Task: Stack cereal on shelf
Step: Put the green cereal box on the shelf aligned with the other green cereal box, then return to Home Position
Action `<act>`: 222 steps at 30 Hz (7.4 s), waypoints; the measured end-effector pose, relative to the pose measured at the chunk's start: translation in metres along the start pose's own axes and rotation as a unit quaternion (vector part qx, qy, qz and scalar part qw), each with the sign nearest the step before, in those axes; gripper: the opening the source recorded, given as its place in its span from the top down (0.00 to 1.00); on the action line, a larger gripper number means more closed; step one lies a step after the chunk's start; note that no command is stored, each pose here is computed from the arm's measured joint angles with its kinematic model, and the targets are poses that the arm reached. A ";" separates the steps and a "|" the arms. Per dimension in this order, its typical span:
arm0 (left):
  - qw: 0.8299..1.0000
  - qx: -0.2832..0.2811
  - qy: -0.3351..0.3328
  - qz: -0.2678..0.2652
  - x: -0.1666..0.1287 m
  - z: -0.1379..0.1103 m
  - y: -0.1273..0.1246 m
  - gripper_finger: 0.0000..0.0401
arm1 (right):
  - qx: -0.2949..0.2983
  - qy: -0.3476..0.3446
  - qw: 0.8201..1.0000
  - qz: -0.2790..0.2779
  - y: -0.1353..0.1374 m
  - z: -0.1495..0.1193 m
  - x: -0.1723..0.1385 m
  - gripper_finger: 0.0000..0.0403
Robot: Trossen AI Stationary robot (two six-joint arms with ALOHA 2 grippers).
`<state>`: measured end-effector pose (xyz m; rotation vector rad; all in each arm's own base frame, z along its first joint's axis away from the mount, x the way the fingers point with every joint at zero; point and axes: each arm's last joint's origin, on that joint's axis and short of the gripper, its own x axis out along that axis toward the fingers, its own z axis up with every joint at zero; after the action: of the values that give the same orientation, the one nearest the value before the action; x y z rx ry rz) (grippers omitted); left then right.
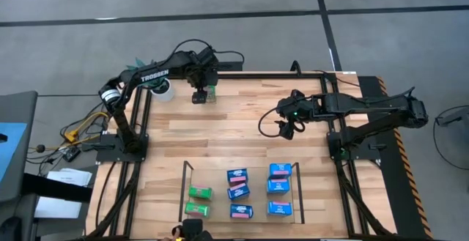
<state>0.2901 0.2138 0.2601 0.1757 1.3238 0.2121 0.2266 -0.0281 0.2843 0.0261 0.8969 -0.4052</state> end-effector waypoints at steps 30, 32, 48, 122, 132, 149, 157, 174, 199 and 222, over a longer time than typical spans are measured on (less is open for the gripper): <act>1.000 0.005 -0.012 0.014 0.001 0.002 0.003 0.22 | -0.003 0.000 1.000 0.000 0.000 0.000 0.000 0.26; 1.000 0.005 -0.008 0.020 0.001 0.002 0.002 0.23 | -0.003 0.000 1.000 0.000 0.000 0.000 0.000 0.26; 1.000 0.015 -0.008 0.001 0.007 0.000 0.000 0.23 | 0.001 -0.001 1.000 0.000 0.000 0.000 0.000 0.26; 0.984 -0.034 -0.146 -0.093 -0.178 0.005 -0.290 0.63 | -0.003 0.010 1.000 -0.001 0.000 -0.002 0.001 0.26; 0.992 0.026 -0.064 -0.110 -0.136 0.021 -0.328 0.63 | -0.002 0.011 1.000 0.007 0.001 -0.002 0.001 0.26; 0.990 0.075 -0.042 -0.113 -0.127 0.021 -0.333 0.63 | 0.004 0.011 1.000 0.012 0.001 -0.002 0.001 0.26; 0.990 0.086 -0.047 -0.099 -0.126 0.022 -0.332 0.63 | 0.004 0.011 1.000 0.012 0.001 -0.002 0.001 0.26; 0.988 0.095 -0.045 -0.109 -0.118 0.025 -0.334 0.63 | 0.003 0.011 1.000 0.012 0.001 -0.002 0.001 0.26; 0.986 0.101 -0.023 -0.133 -0.111 0.028 -0.336 0.63 | 0.003 0.011 1.000 0.012 0.001 -0.002 0.001 0.26; 0.989 0.064 -0.012 -0.134 -0.141 0.030 -0.322 0.32 | -0.002 0.011 1.000 0.012 0.001 -0.002 0.001 0.26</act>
<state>0.3041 -0.1338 0.3198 0.1071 1.3225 -0.1025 0.2260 -0.0272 0.2825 0.0376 0.9179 -0.3818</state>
